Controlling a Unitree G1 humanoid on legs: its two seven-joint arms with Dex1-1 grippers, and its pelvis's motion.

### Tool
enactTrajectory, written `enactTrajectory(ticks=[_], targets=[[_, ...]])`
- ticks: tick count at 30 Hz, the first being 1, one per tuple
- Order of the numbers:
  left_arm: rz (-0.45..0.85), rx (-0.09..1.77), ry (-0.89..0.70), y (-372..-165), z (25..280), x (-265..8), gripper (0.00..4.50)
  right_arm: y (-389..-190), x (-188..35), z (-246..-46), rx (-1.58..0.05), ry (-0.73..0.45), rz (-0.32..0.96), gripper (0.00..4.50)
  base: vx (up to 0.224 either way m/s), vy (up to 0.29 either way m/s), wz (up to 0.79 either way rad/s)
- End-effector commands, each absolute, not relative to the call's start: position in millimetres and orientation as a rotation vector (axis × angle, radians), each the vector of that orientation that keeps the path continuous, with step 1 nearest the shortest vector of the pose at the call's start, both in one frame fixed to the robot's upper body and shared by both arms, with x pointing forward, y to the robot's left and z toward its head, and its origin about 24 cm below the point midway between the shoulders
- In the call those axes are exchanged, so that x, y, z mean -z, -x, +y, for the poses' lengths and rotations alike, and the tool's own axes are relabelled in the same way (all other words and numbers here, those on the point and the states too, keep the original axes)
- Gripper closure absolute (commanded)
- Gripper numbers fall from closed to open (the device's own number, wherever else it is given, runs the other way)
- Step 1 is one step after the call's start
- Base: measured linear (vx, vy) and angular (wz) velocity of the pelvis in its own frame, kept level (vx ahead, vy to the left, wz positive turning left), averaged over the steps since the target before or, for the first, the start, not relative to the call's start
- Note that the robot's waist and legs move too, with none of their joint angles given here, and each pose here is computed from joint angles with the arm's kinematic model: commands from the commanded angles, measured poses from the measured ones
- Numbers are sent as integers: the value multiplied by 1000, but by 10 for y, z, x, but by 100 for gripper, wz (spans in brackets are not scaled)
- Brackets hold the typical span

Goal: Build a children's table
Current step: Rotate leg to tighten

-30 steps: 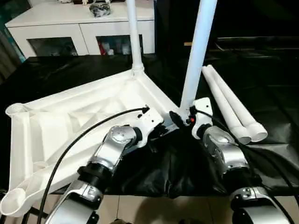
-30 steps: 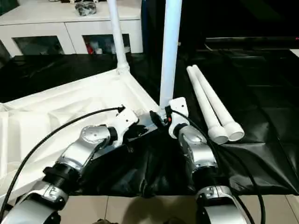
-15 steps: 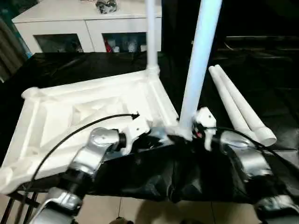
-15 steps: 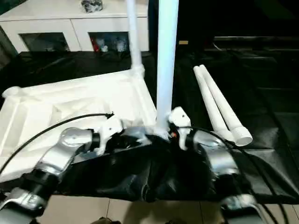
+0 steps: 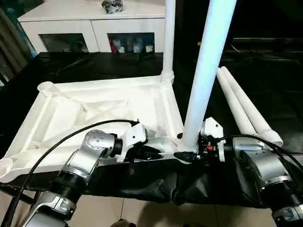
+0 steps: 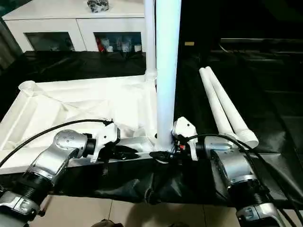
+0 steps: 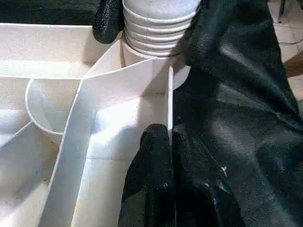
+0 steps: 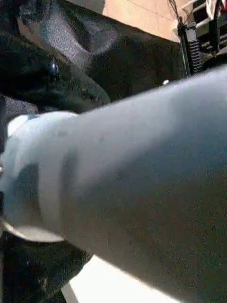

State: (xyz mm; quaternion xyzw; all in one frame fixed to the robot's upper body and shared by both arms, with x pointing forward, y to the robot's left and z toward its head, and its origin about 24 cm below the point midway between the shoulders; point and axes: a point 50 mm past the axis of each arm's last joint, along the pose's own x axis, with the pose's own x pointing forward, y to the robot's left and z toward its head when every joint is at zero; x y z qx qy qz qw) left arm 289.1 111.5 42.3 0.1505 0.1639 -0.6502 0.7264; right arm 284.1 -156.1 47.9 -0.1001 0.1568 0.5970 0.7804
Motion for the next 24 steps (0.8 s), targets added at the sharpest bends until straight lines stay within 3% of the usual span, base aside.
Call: enactTrajectory(ticks=[1, 9, 11, 12, 13, 17, 23, 24], targets=[[255, 1421, -332, -2947, 1046, -587, 450, -2711, -433, -1353, -1443, 190, 351, 151, 0, 0, 0], [252, 1406, -320, -2954, 1015, -577, 450, -2749, -425, -1322, -1382, 176, 341, 175, 0, 0, 0], [242, 1320, -308, -3025, 941, -578, 450, -2914, -356, -1266, -1170, 165, 325, 177, 0, 0, 0], [241, 1313, -308, -3031, 936, -578, 450, -2926, -350, -1262, -1154, 164, 325, 177, 0, 0, 0], [231, 1207, -304, -3123, 842, -585, 450, -3049, -290, -1208, -984, 134, 326, 178, 0, 0, 0], [221, 1083, -274, -3212, 681, -605, 450, -3142, -223, -1079, -811, 95, 335, 178, 0, 0, 0], [200, 1063, -271, -3169, 404, -587, 450, -3242, -215, -863, -624, 85, 298, 178, 0, 0, 0], [199, 1063, -272, -3168, 401, -587, 450, -3243, -216, -860, -623, 85, 296, 122, 0, 0, 0]])
